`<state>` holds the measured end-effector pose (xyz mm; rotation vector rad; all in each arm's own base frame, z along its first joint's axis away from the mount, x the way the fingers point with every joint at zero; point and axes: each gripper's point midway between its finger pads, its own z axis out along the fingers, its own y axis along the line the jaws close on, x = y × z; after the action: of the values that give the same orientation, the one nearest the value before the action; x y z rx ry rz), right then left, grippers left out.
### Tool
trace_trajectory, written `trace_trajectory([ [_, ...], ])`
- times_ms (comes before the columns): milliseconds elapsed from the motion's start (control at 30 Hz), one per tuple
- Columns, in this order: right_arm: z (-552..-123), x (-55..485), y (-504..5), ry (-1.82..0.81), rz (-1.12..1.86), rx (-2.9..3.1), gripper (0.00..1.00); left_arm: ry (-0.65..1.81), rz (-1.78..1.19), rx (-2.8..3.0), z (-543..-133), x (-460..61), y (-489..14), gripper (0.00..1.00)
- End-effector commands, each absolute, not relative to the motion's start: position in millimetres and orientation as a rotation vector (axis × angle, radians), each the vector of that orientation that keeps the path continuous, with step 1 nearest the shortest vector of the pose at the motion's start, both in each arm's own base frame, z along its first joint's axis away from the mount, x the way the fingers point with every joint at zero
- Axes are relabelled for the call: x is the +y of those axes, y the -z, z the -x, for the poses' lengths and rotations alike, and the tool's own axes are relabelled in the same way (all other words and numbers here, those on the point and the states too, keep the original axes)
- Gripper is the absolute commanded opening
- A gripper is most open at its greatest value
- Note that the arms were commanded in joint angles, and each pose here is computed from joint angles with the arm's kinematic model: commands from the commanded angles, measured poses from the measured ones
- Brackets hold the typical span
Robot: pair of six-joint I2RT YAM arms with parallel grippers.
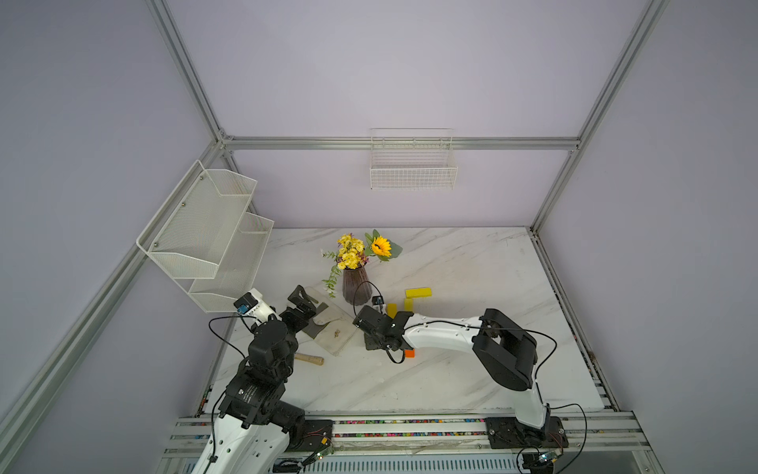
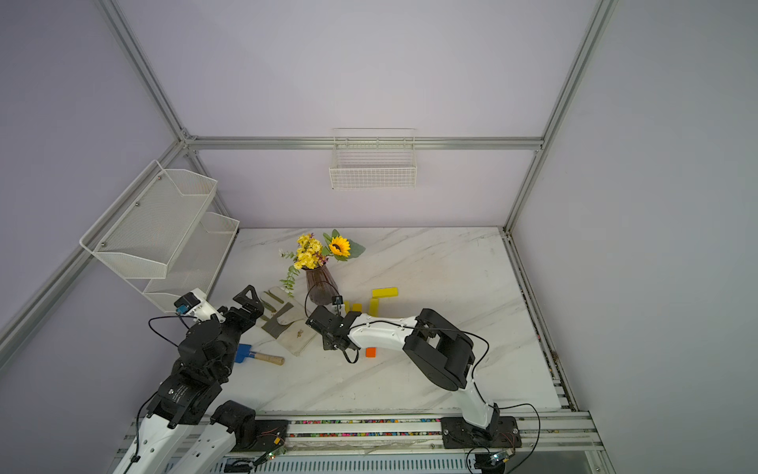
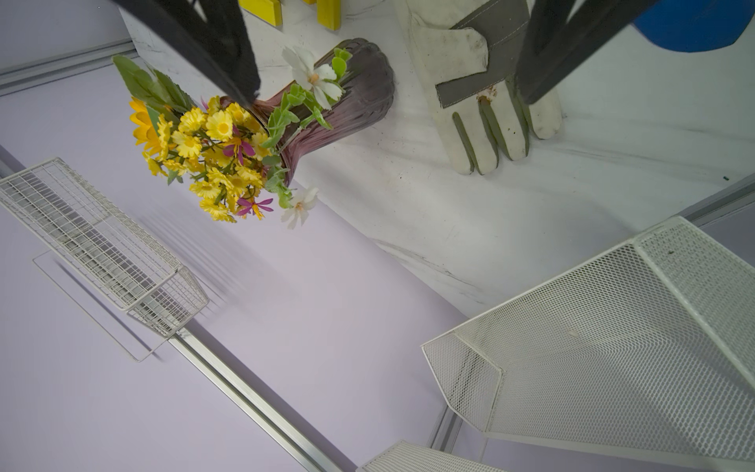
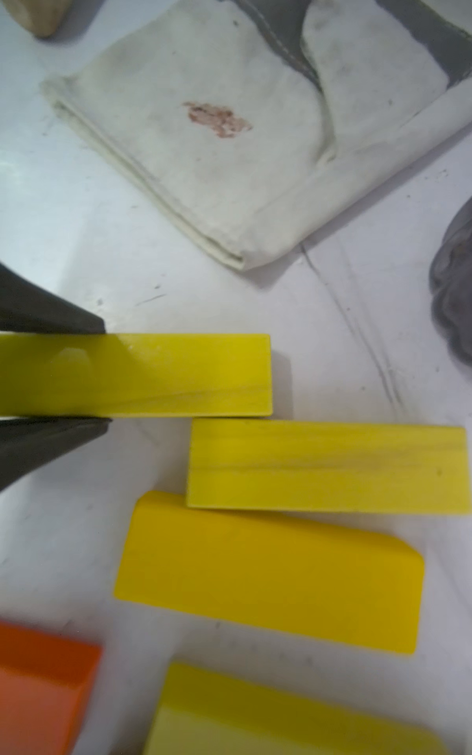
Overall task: Assemble the number 8 with building blocks
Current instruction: Pick up the building block from the center of the board, then assemble the building block at the center of the board.
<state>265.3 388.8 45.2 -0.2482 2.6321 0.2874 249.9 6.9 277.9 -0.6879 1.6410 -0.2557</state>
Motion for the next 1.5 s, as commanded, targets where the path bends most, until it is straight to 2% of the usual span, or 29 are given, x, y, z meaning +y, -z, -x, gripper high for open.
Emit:
trace_trajectory([
  [0, -263, 378, -100, -0.311, 0.293, 2.522, 0.0, 0.245, 0.682, 1.664, -253, 5, -277, 1.0],
  [133, -257, 352, -131, -0.319, 0.254, 2.471, 0.0, 0.258, 0.694, 1.752, -260, -4, -268, 1.0],
  [267, -273, 305, -148, -0.25, 0.146, 2.433, 0.0, 0.354, 0.679, 1.912, -272, -32, -241, 1.0],
  [400, -300, 250, -140, -0.152, 0.074, 2.432, 0.0, 0.367, 0.653, 2.029, -278, -51, -214, 1.0],
  [667, -351, 188, -97, -0.006, 0.073, 2.471, 0.0, 0.311, 0.611, 2.055, -281, -57, -209, 1.0],
  [1033, -382, 164, -59, -0.067, 0.12, 2.521, 0.0, 0.319, 0.605, 2.026, -279, -55, -212, 1.0],
  [1467, -392, 171, -38, -0.151, 0.124, 2.572, 0.01, 0.331, 0.602, 2.015, -279, -56, -213, 1.0],
])
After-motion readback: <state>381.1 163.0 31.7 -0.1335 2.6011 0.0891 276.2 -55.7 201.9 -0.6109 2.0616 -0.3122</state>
